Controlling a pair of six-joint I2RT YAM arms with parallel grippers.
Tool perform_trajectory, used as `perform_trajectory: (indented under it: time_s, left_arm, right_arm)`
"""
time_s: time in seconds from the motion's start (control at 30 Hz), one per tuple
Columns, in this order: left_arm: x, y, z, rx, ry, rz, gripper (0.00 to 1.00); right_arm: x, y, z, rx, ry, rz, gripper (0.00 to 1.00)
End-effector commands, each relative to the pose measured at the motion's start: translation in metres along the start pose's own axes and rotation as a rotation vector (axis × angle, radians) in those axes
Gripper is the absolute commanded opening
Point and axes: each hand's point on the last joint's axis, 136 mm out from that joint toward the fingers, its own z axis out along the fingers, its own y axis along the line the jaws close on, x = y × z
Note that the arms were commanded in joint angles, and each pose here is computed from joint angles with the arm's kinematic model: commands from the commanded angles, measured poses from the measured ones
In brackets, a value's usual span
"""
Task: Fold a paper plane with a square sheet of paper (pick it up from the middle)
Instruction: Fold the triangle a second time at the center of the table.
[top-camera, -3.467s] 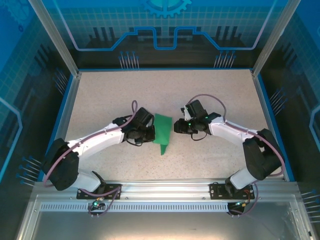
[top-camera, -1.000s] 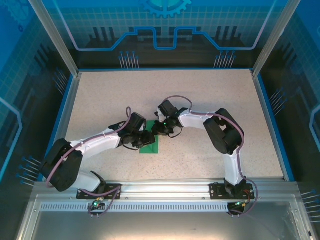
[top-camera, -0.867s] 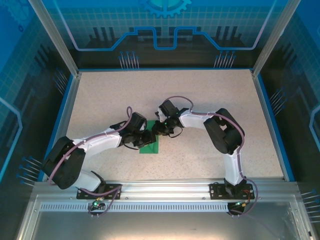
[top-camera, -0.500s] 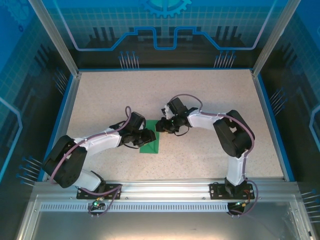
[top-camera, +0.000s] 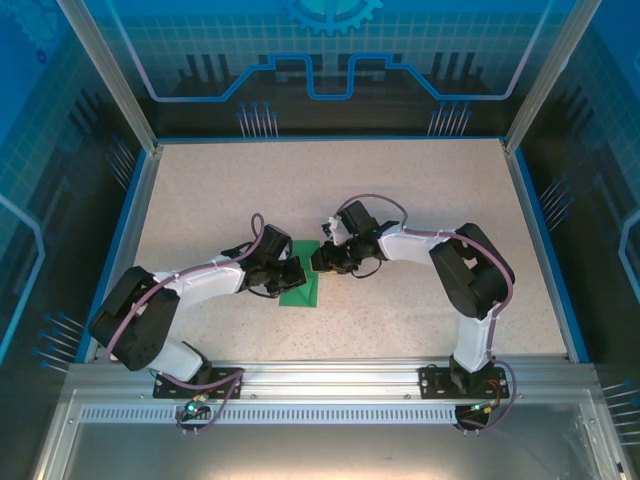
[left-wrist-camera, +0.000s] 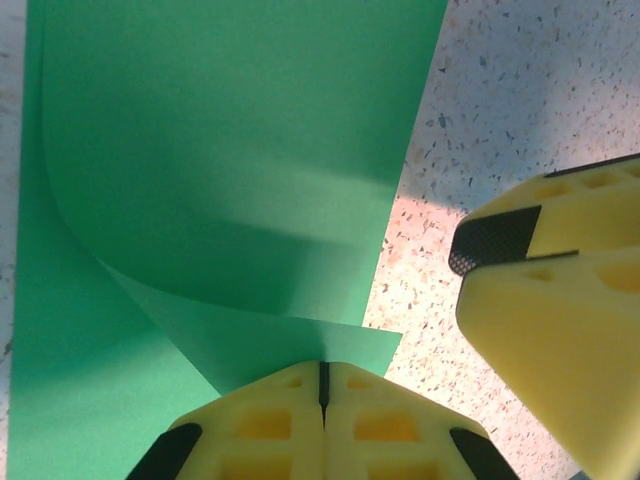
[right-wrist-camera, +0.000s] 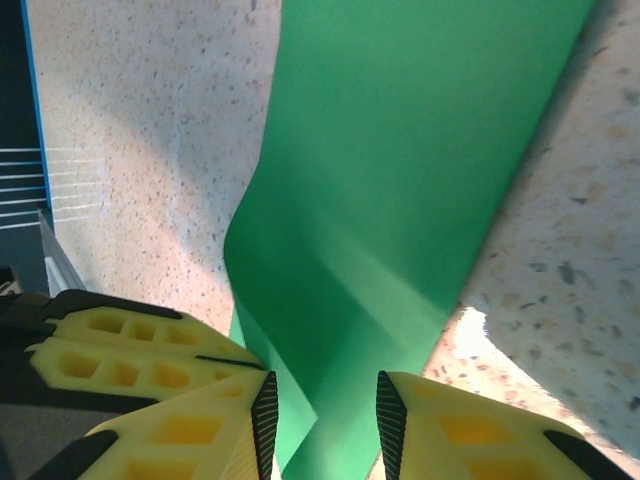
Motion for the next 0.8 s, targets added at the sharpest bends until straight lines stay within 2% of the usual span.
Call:
perform_trajectory:
  time_s: [0.0, 0.23, 0.43, 0.77]
  left_arm:
    - [0.003, 0.007, 0.003, -0.011, 0.014, -0.007, 0.05]
    - [0.003, 0.006, 0.001, -0.009, 0.011, -0.006, 0.04]
    - [0.003, 0.006, -0.001, -0.006, 0.008, -0.007, 0.00]
    - [0.002, 0.004, -0.001, 0.001, 0.005, -0.004, 0.00]
  right_arm:
    - [0.010, 0.010, 0.005, -0.036, 0.035, -0.036, 0.34]
    - [0.015, 0.005, 0.011, -0.012, 0.058, -0.036, 0.34]
    - [0.023, 0.004, 0.016, 0.003, 0.085, -0.041, 0.29]
    - [0.029, 0.009, 0.019, -0.034, 0.104, -0.038, 0.23]
